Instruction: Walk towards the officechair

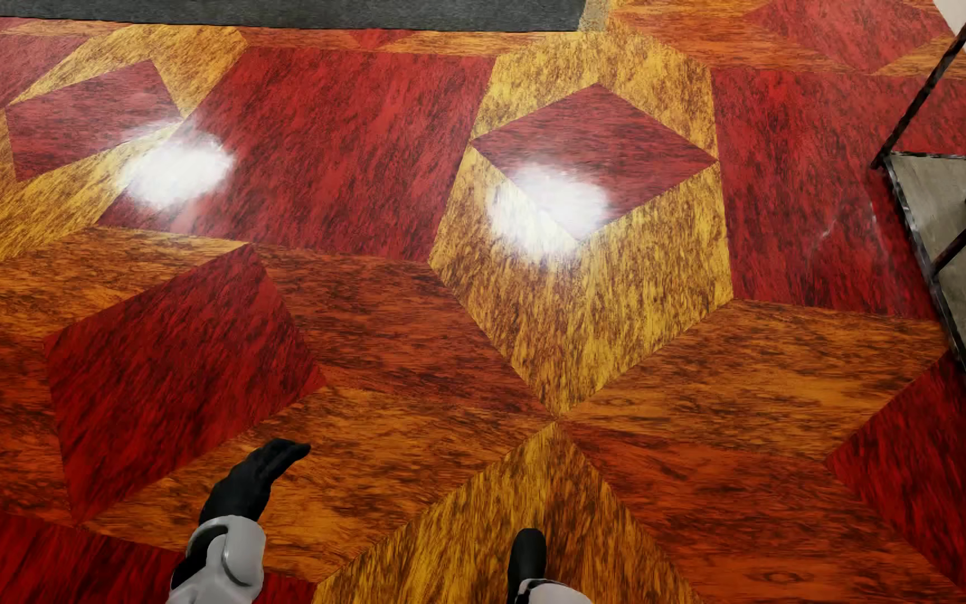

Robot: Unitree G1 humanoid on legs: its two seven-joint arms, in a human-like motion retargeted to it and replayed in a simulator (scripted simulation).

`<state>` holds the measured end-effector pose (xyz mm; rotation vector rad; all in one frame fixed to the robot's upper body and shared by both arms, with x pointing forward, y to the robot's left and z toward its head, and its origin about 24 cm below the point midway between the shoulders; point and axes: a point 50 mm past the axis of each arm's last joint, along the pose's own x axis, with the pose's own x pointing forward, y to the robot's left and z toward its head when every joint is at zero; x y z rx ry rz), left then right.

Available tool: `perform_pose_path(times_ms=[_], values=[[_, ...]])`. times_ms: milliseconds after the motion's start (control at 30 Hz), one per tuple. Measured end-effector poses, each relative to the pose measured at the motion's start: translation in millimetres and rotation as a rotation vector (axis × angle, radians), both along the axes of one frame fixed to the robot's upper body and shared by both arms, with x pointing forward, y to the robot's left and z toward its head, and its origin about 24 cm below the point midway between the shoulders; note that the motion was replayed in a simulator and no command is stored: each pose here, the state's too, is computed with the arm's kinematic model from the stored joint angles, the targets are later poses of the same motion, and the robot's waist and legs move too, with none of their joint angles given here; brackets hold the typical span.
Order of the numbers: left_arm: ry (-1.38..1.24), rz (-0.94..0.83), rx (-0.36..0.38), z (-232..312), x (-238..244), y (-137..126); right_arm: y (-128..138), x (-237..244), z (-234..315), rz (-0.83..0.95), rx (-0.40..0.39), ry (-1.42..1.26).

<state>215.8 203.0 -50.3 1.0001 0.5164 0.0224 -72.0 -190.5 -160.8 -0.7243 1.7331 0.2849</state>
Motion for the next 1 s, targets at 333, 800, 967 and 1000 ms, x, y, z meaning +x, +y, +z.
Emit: perform_pose_path(times_ms=[333,800,967,1000], values=[[0.695,0.019,0.074,-87.3,-129.2,5.6,11.7,232.0,48.0,0.103,-0.047,-0.946],[0.794,0.183,-0.046,-101.4,-170.8,-19.8,0.6,215.9,29.5,0.360,-0.039,-0.629],[0.428,0.190,0.023,-68.9,-77.3,7.4,-16.2,125.7,3.3,0.200,-0.120,-0.385],[0.308,0.186,0.005,-55.5,-59.0,10.6,-17.1,111.9,2.6,0.135,-0.124,-0.381]])
